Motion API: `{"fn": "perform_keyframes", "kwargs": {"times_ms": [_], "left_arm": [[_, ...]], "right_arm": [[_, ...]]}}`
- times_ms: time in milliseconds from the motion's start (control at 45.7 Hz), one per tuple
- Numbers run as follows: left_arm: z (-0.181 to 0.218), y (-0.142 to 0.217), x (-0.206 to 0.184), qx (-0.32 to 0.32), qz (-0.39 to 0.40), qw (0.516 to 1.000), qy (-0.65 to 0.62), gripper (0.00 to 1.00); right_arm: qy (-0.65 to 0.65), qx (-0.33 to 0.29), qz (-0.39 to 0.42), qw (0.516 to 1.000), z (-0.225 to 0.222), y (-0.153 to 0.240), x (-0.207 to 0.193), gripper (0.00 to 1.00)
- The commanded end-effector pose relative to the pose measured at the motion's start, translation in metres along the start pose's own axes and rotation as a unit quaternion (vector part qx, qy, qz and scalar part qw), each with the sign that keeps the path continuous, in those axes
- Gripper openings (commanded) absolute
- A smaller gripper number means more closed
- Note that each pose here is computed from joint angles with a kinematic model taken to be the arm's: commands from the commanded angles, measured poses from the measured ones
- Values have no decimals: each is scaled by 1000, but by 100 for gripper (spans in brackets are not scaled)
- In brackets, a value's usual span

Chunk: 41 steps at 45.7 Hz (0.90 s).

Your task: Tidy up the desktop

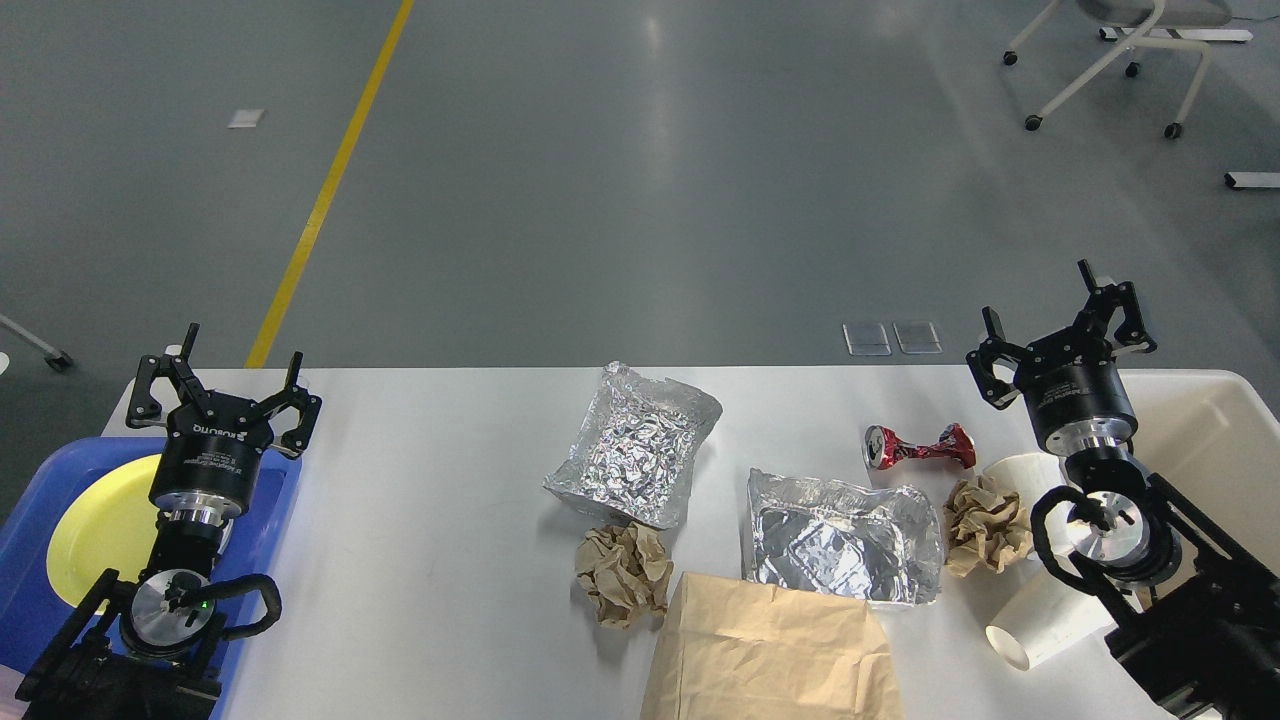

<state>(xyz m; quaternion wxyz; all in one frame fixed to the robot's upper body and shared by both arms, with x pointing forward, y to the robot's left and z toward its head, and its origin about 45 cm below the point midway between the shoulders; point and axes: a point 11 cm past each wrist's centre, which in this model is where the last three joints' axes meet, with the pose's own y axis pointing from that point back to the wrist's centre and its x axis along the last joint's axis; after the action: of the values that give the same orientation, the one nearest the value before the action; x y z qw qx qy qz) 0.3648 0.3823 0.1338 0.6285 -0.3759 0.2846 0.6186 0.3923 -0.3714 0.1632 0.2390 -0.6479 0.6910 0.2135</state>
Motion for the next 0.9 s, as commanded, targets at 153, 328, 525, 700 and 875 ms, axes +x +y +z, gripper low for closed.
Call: {"fn": "perform_keyframes", "kwargs": {"times_ms": [153,328,525,700,875], "left_arm": [[0,0,0,0,0,1000,0,96],[0,0,0,0,0,1000,0,96],[0,0,0,0,0,1000,0,96],[0,0,0,0,0,1000,0,96],[0,0,0,-1,0,1000,0,96]], "right_arm": [[4,-10,12,1000,7,5,9,100],[2,-15,28,999,15,9,16,100],[3,-22,38,999,21,15,23,100],[4,-27,37,999,25,20,25,100],[2,-26,31,999,24,20,22,100]]}}
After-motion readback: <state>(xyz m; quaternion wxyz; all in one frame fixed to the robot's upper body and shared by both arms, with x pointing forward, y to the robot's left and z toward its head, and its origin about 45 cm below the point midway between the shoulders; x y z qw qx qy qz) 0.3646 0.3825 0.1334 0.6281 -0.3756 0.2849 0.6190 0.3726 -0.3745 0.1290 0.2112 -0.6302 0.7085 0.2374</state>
